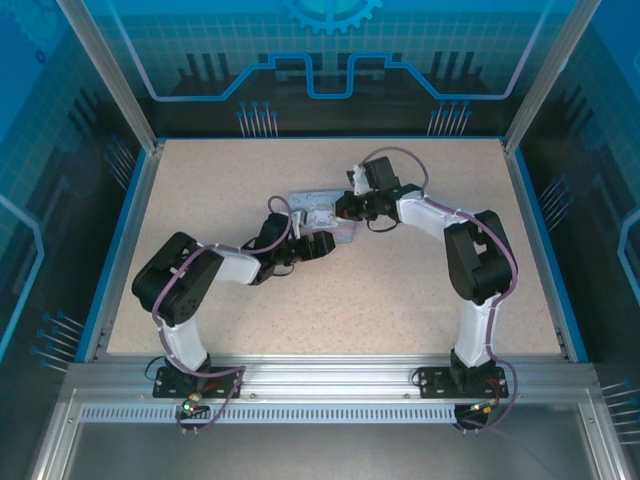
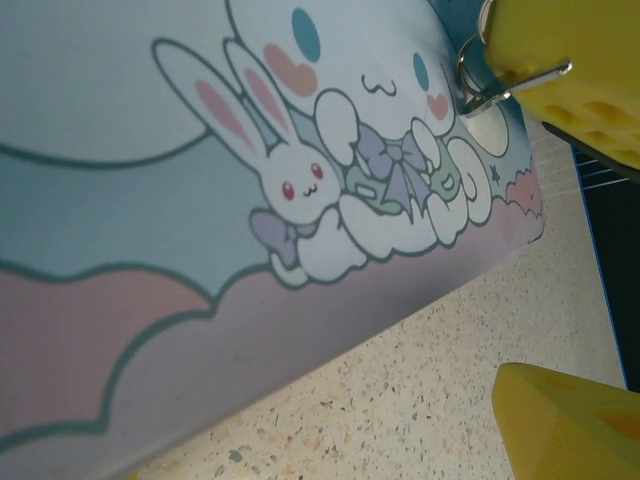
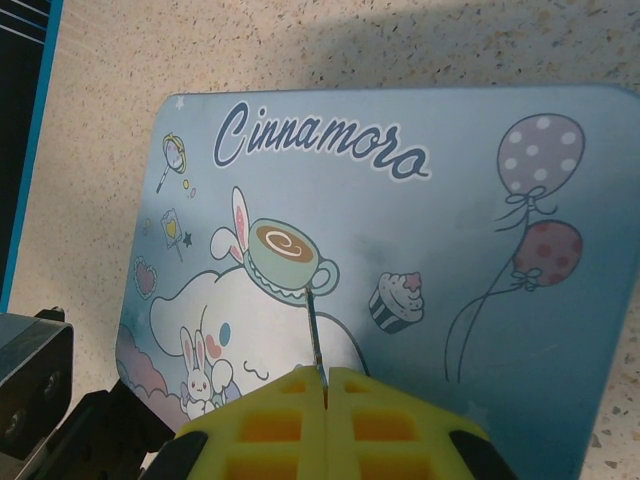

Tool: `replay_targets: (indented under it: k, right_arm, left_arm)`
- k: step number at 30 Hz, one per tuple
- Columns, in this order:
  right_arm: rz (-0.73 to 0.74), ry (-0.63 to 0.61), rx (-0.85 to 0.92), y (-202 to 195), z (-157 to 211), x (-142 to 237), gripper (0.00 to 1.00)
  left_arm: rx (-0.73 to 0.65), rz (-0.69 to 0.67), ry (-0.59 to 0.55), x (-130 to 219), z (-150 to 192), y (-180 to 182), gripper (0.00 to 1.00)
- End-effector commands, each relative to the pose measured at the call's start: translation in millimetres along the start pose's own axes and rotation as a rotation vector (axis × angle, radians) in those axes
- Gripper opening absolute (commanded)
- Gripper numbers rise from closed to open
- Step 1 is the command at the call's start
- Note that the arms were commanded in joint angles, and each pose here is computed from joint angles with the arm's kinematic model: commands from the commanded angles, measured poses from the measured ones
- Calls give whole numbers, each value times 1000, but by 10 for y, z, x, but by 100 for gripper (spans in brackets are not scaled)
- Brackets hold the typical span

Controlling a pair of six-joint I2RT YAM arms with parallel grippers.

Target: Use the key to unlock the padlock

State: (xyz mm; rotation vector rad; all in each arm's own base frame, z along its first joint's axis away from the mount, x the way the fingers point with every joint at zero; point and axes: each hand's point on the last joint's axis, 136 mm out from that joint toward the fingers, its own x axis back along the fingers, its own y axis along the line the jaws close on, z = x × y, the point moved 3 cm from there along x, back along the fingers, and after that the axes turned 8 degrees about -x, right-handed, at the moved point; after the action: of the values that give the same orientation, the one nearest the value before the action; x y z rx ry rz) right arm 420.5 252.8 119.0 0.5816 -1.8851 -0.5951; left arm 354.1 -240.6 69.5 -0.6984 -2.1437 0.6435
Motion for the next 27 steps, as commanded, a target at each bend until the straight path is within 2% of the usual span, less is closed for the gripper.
replay_targets:
  k: [1,9,17,23,27]
  right_arm:
    - [124,109,-30,-269,298,-138,0]
    - [126,120,-21,-258,344,-167,0]
    - [128,123,-17,-254,362,-159,0]
    - [119,127,-9,-228,354,-179,0]
    - [117,126,-7,-224,352,-178,0]
  left_arm:
    - [18,5,7,-66,9,-10,88]
    - [-29,94,-121,-137,-73,-137,88]
    - [-75,128,-144,-241,55,-271,86]
    - [-88,158,-159,-212,35,-336,77]
    - [-85,156,-201,-134,-23,-351,64]
